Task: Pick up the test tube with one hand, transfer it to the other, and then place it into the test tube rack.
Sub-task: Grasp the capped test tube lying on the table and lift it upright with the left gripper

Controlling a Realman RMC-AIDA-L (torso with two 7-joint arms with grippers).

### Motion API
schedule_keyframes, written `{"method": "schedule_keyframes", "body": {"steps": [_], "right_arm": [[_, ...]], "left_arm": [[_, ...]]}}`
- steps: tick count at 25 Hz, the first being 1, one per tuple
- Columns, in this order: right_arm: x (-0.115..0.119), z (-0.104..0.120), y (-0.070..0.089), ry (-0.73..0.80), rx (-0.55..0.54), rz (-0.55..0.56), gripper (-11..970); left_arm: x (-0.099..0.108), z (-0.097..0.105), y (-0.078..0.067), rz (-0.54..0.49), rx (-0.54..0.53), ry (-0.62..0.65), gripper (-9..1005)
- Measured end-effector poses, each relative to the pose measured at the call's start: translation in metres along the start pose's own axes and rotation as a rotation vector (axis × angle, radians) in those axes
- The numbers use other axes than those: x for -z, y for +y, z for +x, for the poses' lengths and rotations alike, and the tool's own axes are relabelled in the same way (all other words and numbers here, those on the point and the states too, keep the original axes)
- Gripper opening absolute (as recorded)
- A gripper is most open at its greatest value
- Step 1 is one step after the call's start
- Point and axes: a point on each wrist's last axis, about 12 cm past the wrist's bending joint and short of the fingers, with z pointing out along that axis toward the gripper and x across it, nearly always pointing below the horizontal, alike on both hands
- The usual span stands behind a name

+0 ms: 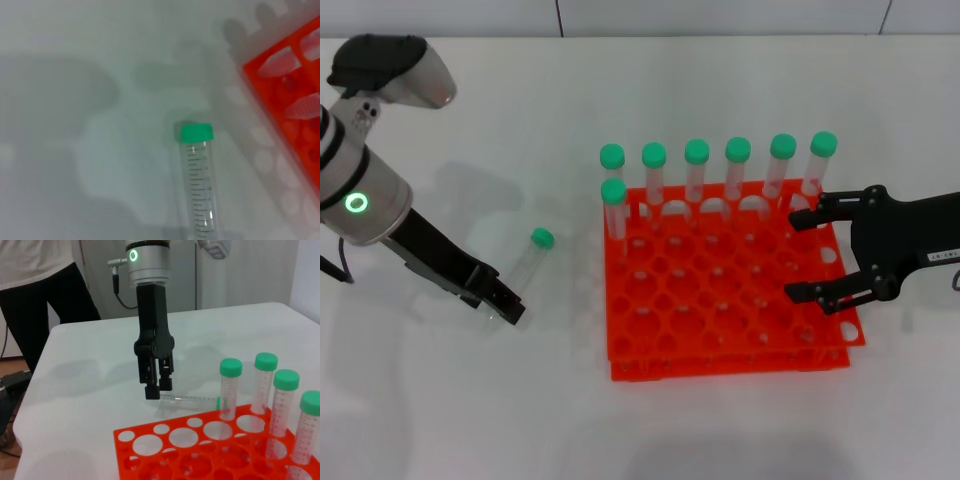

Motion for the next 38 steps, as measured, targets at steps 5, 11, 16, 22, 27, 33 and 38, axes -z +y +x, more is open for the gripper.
{"method": "schedule_keyframes", "body": {"steps": [5, 11, 16, 22, 27, 33, 38], "right_arm": [[-0.001, 0.0, 0.0, -0.001, -0.001, 0.001, 869], [-0.001, 0.0, 0.0, 0.0, -0.001, 0.005, 870], [-0.001, 0.0, -0.001, 0.0, -0.001, 0.006, 870], [-0.001, 0.001, 0.0, 0.0, 0.002, 0.006, 870], [0.0, 0.001, 0.0, 0.0, 0.007, 0.007, 870], [0.0, 0.001, 0.0, 0.0, 0.01, 0.004, 869], [0.0, 0.0, 0.0, 0.0, 0.012, 0.005, 869]], "left_arm": [[-0.001, -0.002, 0.002, -0.026, 0.004, 0.005, 611], [-0.003, -0.007, 0.0, -0.054, -0.001, -0.001, 606], [-0.007, -0.011, -0.005, -0.041, -0.01, 0.015, 601], [-0.012, -0.012, -0.007, -0.033, -0.01, 0.035, 596], [-0.013, -0.012, -0.008, -0.036, -0.004, 0.033, 591], [-0.016, -0.014, -0.011, -0.045, -0.005, 0.04, 586], [-0.018, -0.015, -0.013, -0.067, -0.01, 0.055, 518]]}}
